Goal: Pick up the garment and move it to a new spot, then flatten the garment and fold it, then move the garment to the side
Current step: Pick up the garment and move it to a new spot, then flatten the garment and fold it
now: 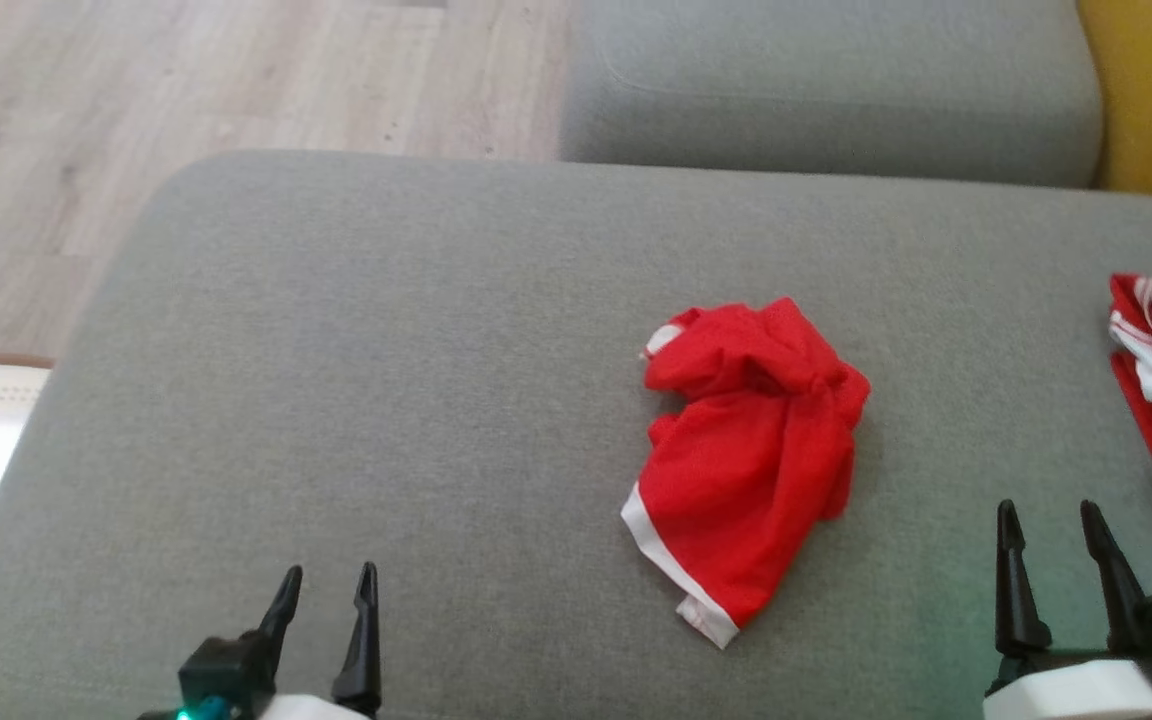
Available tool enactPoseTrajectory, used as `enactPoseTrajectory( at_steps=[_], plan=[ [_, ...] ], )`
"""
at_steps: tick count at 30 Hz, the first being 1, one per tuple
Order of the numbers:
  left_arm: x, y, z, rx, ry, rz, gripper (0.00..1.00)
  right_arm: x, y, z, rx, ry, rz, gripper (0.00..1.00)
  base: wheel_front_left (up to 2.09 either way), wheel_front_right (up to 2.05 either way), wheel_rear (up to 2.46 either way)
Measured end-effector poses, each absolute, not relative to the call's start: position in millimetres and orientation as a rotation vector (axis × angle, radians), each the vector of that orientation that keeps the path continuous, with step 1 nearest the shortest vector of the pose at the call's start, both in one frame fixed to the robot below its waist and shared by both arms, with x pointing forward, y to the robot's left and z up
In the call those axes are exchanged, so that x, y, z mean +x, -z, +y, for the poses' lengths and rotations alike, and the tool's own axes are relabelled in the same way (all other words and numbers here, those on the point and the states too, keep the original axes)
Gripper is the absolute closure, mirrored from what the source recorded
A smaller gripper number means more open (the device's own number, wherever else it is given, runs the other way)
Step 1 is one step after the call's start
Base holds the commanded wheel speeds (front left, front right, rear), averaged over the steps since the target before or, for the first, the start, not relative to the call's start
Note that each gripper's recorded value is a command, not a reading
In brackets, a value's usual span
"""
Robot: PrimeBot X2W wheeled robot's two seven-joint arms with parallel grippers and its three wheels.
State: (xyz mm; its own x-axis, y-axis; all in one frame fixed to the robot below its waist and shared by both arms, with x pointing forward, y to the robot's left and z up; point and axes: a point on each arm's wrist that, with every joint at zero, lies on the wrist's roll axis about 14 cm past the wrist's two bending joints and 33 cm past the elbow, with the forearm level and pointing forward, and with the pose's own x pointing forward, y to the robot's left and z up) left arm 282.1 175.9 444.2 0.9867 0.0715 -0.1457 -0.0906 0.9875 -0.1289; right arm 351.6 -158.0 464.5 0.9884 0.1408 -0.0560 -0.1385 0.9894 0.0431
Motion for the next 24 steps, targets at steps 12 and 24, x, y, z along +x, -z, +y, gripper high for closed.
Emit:
enactPoseTrajectory(
  at_steps=[12, 24],
  plan=[
    [282, -460, 179, -0.127, -0.043, 0.066, 0.0, 343, -458, -148, 0.074, -0.164, 0.082, 0.0, 0.0, 0.0, 0.0],
    [290, -458, 168, -0.121, 0.016, 0.071, 0.0, 333, -451, -155, 0.093, -0.138, 0.102, 0.0, 0.0, 0.0, 0.0]
  ],
)
